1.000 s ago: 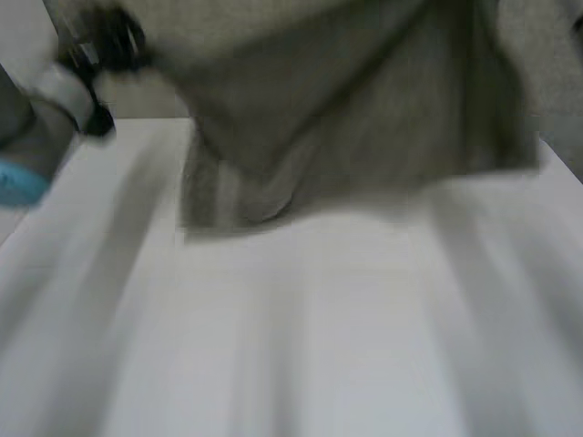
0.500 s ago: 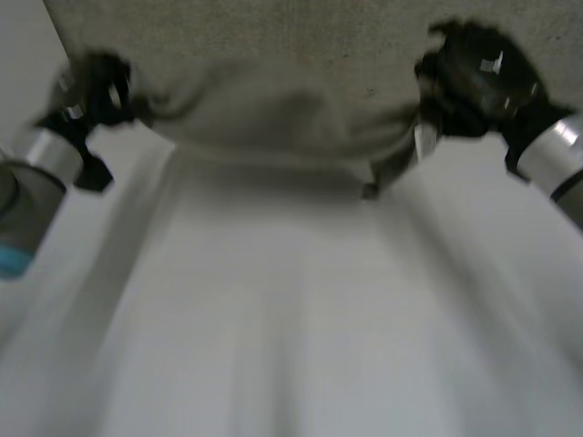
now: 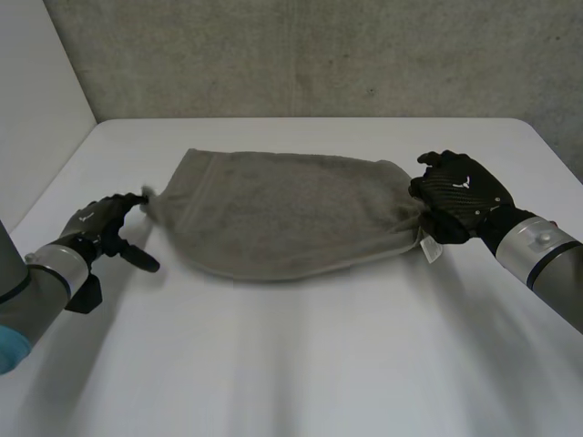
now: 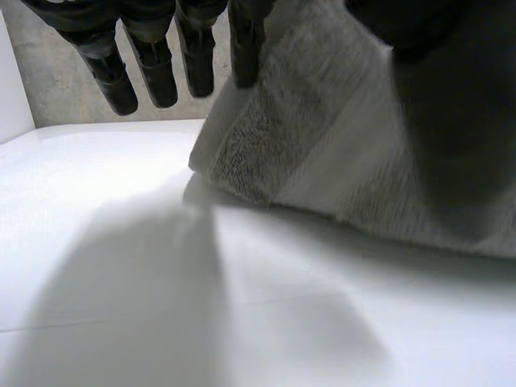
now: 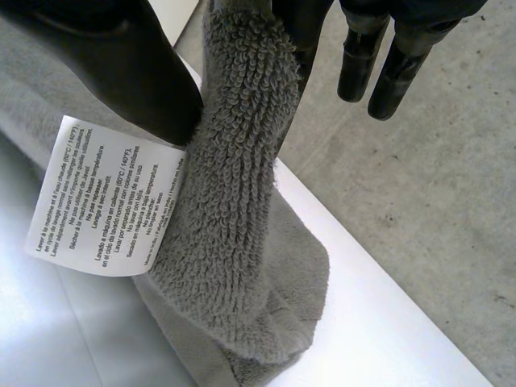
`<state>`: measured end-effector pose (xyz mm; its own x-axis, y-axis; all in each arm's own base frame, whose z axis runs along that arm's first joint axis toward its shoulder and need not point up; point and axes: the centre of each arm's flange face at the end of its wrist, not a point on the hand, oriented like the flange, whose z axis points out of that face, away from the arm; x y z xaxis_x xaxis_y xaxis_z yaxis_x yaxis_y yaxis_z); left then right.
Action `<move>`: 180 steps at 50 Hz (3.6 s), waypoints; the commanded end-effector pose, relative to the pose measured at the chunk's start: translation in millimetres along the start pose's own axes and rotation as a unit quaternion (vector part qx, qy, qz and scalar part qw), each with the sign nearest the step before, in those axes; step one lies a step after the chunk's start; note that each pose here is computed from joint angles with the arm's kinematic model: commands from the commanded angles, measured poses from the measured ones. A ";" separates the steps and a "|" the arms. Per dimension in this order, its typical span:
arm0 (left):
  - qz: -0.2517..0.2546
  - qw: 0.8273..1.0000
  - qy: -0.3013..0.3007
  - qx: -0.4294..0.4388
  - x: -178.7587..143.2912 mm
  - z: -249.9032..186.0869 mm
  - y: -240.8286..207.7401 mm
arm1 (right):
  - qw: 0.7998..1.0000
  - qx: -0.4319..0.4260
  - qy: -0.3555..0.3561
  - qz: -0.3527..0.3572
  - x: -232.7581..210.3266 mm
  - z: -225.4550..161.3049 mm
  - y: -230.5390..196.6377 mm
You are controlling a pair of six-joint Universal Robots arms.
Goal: Fold the towel.
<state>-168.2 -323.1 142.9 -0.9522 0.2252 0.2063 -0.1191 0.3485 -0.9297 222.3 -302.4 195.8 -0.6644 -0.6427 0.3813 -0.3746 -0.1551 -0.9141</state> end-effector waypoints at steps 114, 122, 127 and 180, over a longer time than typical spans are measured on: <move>0.262 0.953 0.118 -0.096 31.0 21.9 49.9 | 0.993 -0.041 0.086 0.064 24.0 17.2 10.5; 0.247 0.952 0.126 -0.129 30.8 18.2 44.3 | 0.993 -0.040 0.087 0.064 24.9 17.3 10.4; 0.247 0.952 0.133 -0.123 32.9 17.5 37.6 | 0.993 -0.041 0.086 0.064 24.4 17.2 10.7; 0.228 0.969 0.090 0.033 34.9 -70.6 -99.2 | 0.997 -0.065 0.023 0.023 37.4 -40.6 -77.7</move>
<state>-189.3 -286.4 228.4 -0.8146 0.5628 -0.1403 0.2925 0.1898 -0.9372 210.5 -289.4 256.4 -0.7389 -0.6204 0.2630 -0.3807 0.0624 -0.9226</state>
